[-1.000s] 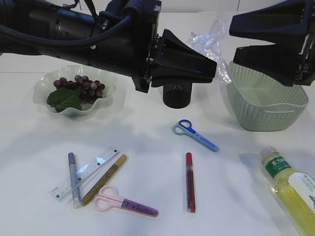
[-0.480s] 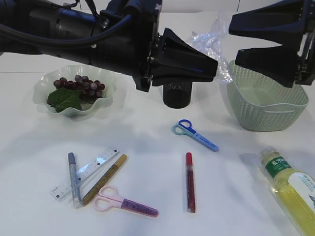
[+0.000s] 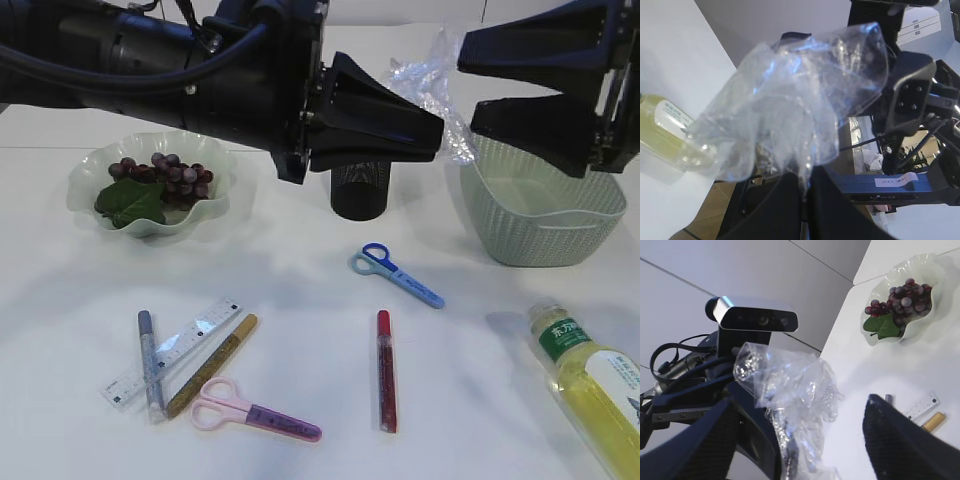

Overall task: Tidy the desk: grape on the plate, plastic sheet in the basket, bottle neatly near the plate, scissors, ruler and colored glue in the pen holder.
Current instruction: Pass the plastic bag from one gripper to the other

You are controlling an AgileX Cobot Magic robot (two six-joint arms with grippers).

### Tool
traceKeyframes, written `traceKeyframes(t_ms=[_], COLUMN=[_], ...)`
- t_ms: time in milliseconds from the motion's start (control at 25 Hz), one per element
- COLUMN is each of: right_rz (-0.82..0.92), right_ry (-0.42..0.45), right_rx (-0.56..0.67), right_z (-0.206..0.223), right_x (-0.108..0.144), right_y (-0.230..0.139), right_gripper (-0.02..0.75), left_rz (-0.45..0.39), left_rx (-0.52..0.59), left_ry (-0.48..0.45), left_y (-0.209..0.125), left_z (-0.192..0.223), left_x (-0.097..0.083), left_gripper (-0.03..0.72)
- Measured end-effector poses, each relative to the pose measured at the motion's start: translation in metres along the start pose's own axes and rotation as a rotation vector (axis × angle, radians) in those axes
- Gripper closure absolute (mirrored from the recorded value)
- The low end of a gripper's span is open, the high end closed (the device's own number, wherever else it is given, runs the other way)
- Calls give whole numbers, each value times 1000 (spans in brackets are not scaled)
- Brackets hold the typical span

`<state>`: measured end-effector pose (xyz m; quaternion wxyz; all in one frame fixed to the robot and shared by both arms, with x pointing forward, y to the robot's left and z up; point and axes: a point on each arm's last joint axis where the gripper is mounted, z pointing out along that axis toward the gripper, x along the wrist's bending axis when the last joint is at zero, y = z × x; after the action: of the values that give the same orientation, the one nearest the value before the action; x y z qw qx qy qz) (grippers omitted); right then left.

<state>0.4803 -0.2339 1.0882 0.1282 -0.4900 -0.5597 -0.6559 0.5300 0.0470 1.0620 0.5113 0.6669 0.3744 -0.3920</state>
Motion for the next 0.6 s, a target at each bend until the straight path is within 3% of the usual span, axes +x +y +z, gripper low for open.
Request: traceKeyframes(t_ms=[600], right_rz=[-53], right_ry=[-20], right_rx=[-27], right_z=[7], right_x=[1], right_y=[0], right_gripper=[143], left_rz=[2], left_rx=[16], left_ry=[-9], left_y=[-3], left_z=[6], left_x=[-3], left_gripper=[694])
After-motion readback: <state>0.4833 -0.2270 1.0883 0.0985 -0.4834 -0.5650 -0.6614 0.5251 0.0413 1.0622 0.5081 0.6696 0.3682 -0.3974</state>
